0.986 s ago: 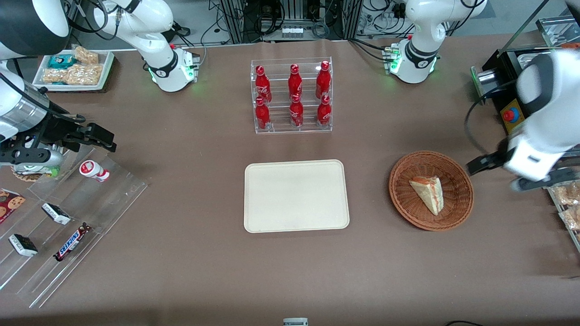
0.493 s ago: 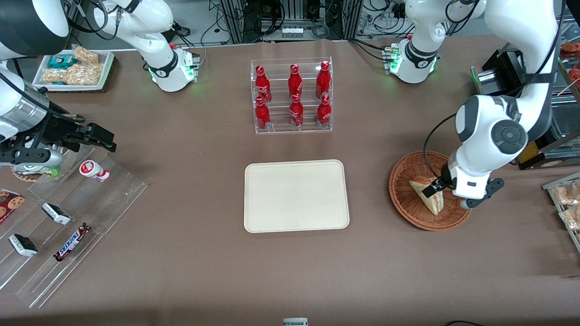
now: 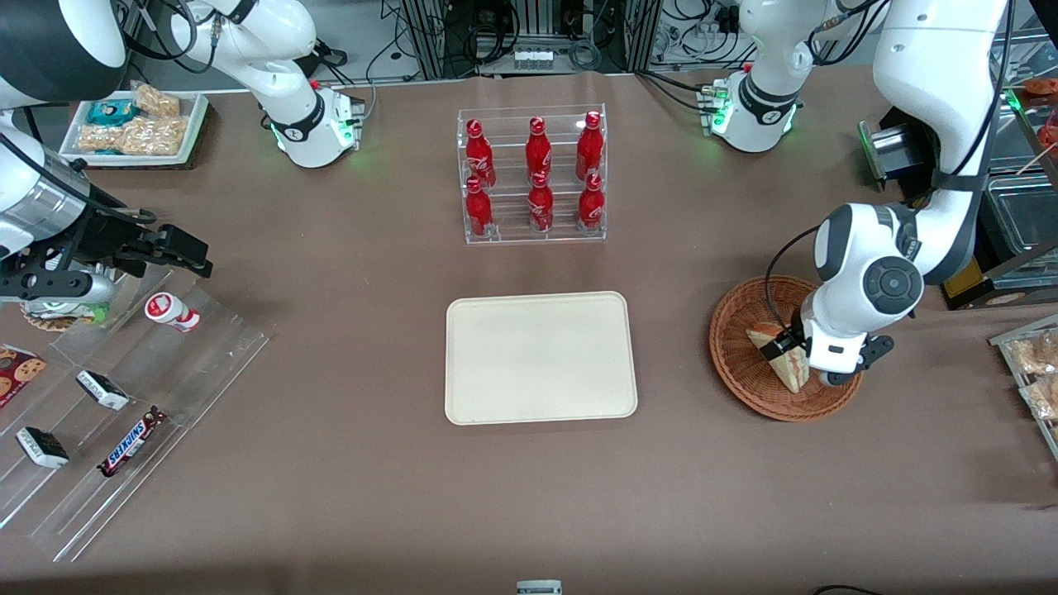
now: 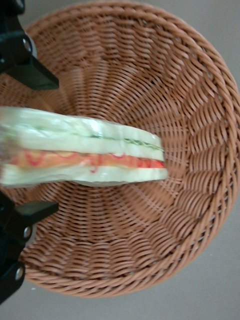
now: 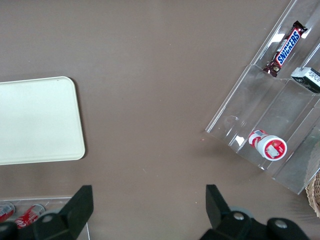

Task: Place sandwich from basket to tray
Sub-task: 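Close the left gripper on the triangular sandwich, then lift the sandwich and carry it over the cream tray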

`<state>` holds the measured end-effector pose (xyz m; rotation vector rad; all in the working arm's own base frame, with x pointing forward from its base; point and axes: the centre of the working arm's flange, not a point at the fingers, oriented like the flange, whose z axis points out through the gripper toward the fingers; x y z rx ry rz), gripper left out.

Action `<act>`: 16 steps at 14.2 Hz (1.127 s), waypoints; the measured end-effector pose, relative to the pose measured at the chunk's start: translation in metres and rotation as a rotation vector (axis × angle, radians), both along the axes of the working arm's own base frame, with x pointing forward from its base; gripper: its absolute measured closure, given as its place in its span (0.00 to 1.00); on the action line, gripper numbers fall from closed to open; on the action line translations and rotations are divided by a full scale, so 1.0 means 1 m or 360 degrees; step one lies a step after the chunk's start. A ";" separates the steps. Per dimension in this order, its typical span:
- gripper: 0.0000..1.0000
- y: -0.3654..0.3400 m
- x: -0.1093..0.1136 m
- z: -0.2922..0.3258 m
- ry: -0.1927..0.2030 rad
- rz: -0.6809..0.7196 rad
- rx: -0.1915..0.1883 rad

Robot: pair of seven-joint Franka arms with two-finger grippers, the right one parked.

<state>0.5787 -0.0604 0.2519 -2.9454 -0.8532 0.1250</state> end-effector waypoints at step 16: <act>0.85 -0.274 0.004 0.136 -0.0070 -0.0669 -0.0046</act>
